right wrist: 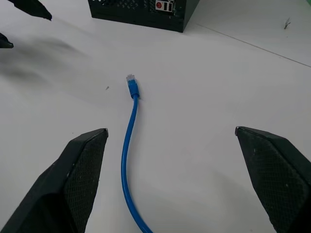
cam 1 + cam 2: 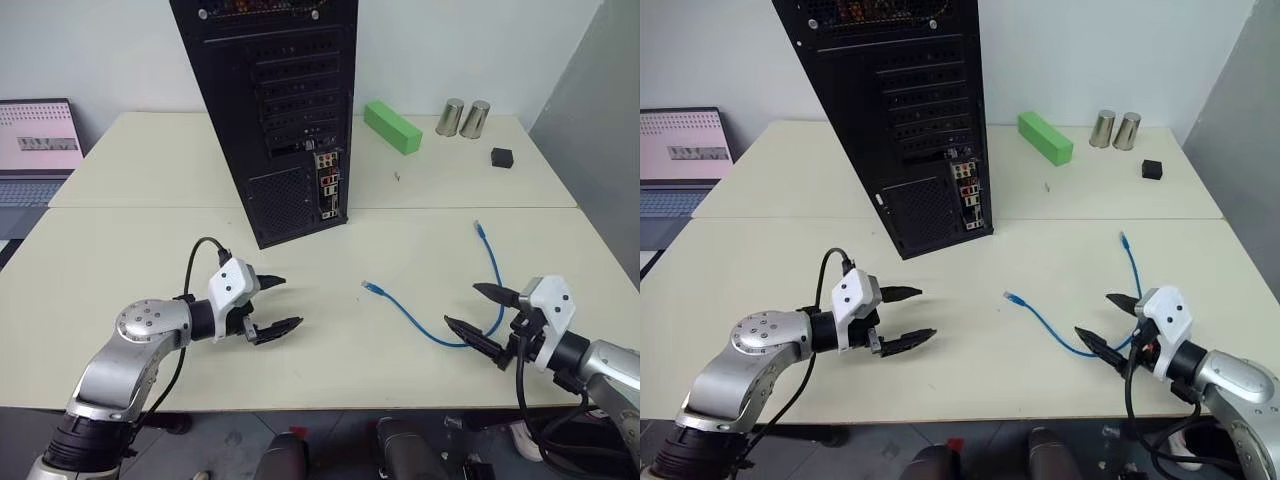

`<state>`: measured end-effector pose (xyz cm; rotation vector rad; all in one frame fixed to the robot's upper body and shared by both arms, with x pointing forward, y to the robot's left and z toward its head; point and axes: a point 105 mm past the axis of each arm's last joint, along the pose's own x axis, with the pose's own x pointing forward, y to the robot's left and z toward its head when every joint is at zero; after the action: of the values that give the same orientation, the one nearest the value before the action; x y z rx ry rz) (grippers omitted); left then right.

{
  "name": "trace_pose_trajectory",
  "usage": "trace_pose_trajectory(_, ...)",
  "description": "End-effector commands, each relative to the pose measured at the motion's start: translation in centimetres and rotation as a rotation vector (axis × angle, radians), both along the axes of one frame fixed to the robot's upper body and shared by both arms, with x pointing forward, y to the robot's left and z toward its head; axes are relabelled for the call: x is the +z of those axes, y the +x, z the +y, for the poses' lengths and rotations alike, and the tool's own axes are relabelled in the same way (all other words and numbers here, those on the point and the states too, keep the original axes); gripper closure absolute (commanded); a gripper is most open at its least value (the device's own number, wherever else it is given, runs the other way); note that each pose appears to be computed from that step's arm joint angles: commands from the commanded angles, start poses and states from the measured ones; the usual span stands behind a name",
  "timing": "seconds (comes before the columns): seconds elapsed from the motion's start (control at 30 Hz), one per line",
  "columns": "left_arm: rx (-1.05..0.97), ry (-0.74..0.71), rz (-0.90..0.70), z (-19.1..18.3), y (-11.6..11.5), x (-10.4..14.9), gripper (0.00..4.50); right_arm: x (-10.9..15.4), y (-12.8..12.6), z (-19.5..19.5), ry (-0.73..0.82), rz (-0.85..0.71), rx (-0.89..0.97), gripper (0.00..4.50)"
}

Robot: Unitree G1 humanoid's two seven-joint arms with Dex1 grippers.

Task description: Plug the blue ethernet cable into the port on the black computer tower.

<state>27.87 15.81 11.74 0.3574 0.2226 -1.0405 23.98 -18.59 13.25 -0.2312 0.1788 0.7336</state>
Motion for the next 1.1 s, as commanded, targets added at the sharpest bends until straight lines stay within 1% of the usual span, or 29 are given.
trace_pose_trajectory(0.03,-0.05,-0.006,-0.047,-0.4,-0.4,1.2,0.0,1.5,-0.1,0.6,0.0,-0.051,0.032,0.05)
trace_pose_trajectory(0.1,-0.047,0.001,-0.067,-0.3,-0.3,1.3,0.0,1.5,-0.1,0.6,-0.001,-0.051,0.032,0.05)
trace_pose_trajectory(0.33,-0.066,0.007,-0.049,-0.7,-0.7,0.9,0.0,1.2,0.0,1.3,-0.01,-0.033,0.051,0.05)
trace_pose_trajectory(0.43,-0.082,0.043,-0.035,-1.0,-1.2,-0.2,0.0,0.8,0.4,2.8,0.0,-0.013,0.081,0.05)
trace_pose_trajectory(0.57,-0.095,0.04,-0.056,-1.3,-0.9,-0.3,0.0,0.0,1.5,4.9,-0.022,-0.012,0.123,0.05)
trace_pose_trajectory(0.73,-0.125,-0.001,-0.071,-1.7,-0.6,0.3,0.0,-1.4,3.5,6.7,-0.066,-0.028,0.158,0.05)
trace_pose_trajectory(0.9,-0.178,-0.017,-0.063,-2.3,-1.3,0.6,0.0,-2.6,5.3,7.8,-0.094,-0.028,0.174,0.05)
trace_pose_trajectory(1.1,-0.224,-0.026,-0.07,-2.8,-1.8,1.3,0.0,-3.7,6.2,9.2,-0.112,-0.018,0.205,0.05)
